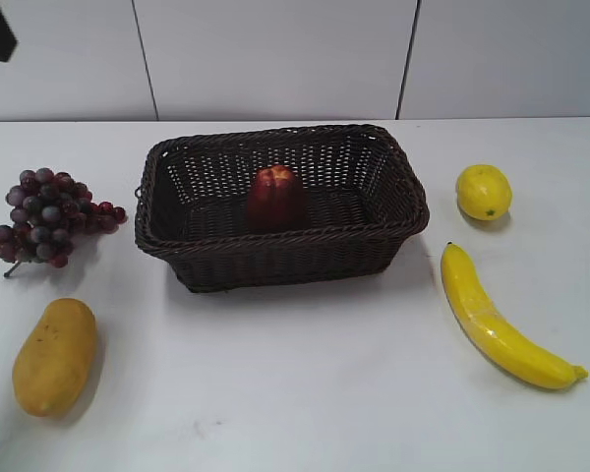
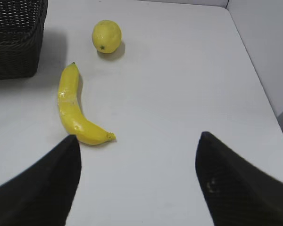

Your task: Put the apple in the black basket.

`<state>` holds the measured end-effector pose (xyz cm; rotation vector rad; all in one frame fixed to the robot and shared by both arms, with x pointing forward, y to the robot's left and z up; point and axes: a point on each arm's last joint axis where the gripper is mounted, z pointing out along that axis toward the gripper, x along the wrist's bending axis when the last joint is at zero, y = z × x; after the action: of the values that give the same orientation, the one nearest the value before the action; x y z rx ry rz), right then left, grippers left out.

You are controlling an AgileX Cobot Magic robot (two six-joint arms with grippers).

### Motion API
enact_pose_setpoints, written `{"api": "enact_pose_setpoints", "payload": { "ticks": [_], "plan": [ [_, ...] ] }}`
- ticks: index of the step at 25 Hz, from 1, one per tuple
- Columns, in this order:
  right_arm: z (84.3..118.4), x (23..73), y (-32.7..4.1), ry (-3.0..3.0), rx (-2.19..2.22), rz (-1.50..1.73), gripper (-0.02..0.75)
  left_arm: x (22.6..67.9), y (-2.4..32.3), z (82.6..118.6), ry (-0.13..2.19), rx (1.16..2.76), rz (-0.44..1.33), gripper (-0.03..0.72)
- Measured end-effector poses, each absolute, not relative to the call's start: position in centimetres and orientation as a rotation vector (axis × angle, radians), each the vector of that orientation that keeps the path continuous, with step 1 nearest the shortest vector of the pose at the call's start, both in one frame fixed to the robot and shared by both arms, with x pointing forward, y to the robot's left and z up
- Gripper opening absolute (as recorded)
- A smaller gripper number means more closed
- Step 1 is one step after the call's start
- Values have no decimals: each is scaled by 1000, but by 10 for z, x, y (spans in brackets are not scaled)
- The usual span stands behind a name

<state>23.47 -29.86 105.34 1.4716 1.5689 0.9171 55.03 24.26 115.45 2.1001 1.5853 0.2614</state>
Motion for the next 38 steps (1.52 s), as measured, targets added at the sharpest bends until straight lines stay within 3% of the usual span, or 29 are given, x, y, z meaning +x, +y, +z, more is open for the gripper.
{"api": "enact_pose_setpoints", "payload": {
  "ticks": [9, 15, 24, 29, 38],
  "plan": [
    [1053, 235, -299, 1569, 1472, 917, 571, 467, 261, 1176, 1586, 2025, 350, 579],
    [1053, 235, -299, 1569, 1472, 917, 571, 379, 270, 1134, 1615, 2035, 330, 578],
    [1053, 235, -299, 1569, 1472, 917, 571, 279, 282, 1064, 1565, 1903, 475, 578],
    [1053, 235, -299, 1569, 1472, 917, 571, 255, 289, 1051, 1516, 1846, 616, 578],
    [1053, 235, -299, 1569, 1472, 917, 571, 258, 290, 1044, 1495, 1809, 671, 578]
  ]
}}
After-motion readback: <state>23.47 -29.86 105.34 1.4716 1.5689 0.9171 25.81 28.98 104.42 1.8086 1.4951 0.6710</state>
